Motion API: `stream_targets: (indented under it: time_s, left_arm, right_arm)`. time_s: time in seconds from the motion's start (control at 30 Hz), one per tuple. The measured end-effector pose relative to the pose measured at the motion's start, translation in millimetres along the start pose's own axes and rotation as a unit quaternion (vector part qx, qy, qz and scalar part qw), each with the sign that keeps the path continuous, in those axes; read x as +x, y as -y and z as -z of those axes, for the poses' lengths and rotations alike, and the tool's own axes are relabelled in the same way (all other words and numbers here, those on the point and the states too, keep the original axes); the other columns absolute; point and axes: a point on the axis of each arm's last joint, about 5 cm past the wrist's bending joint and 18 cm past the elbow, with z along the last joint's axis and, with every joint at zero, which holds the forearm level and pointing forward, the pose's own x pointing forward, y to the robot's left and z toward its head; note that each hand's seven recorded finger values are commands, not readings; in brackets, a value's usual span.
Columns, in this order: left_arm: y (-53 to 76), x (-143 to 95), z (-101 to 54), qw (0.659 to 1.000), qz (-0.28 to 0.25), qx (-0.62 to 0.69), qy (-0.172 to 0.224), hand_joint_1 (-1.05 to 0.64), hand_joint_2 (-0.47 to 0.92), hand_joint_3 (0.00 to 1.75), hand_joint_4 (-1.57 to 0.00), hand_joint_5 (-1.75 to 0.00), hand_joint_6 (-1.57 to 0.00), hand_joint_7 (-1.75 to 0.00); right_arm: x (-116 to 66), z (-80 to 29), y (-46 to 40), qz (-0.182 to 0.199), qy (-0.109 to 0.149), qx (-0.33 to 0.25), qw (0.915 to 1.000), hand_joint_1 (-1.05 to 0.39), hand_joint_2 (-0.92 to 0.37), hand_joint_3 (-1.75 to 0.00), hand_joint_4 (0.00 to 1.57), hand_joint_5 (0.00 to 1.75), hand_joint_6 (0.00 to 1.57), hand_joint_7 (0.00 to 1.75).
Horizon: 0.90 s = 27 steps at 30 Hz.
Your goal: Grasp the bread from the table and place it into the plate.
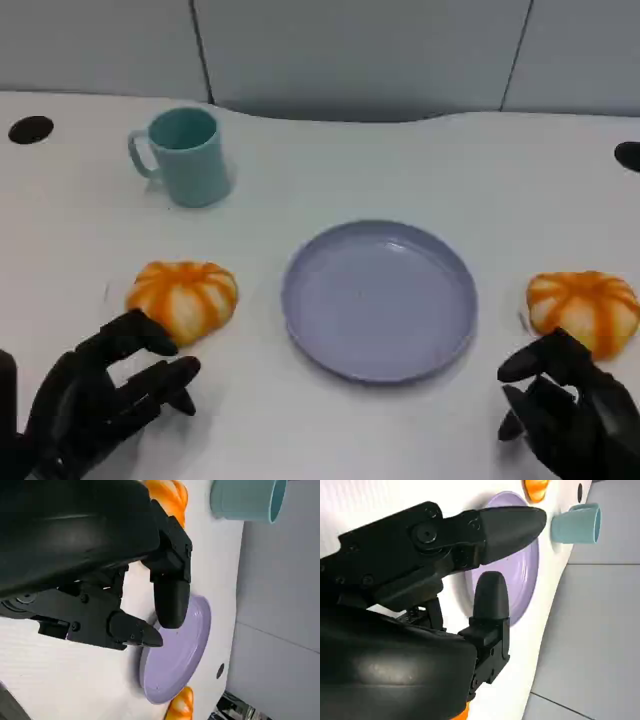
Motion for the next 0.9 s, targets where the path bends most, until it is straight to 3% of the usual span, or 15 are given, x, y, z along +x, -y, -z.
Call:
stream_targets:
  time_s: [0.6, 0.67, 0.77, 0.9]
  left_arm:
    - [-0.4, -1, -0.2, 1.0, -0.001, -0.001, 0.0, -0.19, 0.92, 0.04, -0.66, -1.75, -0.51, -1.75]
    - [0.5, -2, -2.4, 1.0, 0.001, 0.015, 0.018, -0.17, 0.91, 0.04, -0.66, -1.75, -0.51, -1.75]
    - [6.9, -2, -13.2, 0.992, 0.007, 0.094, 0.083, -0.2, 0.91, 0.03, -0.7, -1.75, -0.51, -1.75]
    - [19.0, 1, -29.9, 0.952, -0.006, 0.262, 0.161, -0.2, 0.92, 0.04, -0.76, -1.75, -0.5, -1.75]
  right_arm:
    - [0.1, 0.1, -0.6, -0.004, -0.004, -0.006, 1.0, -0.27, -0.92, -0.31, 0.57, 1.75, 0.37, 1.75]
    - [0.1, 0.0, -1.6, -0.004, -0.004, -0.008, 1.0, -0.27, -0.92, -0.31, 0.57, 1.75, 0.37, 1.75]
    - [-0.1, -0.2, -3.7, -0.004, -0.007, -0.013, 0.9999, -0.26, -0.92, -0.31, 0.57, 1.75, 0.36, 1.75]
    - [0.1, -0.7, -6.0, -0.006, -0.012, -0.004, 0.9999, -0.26, -0.92, -0.31, 0.57, 1.75, 0.36, 1.75]
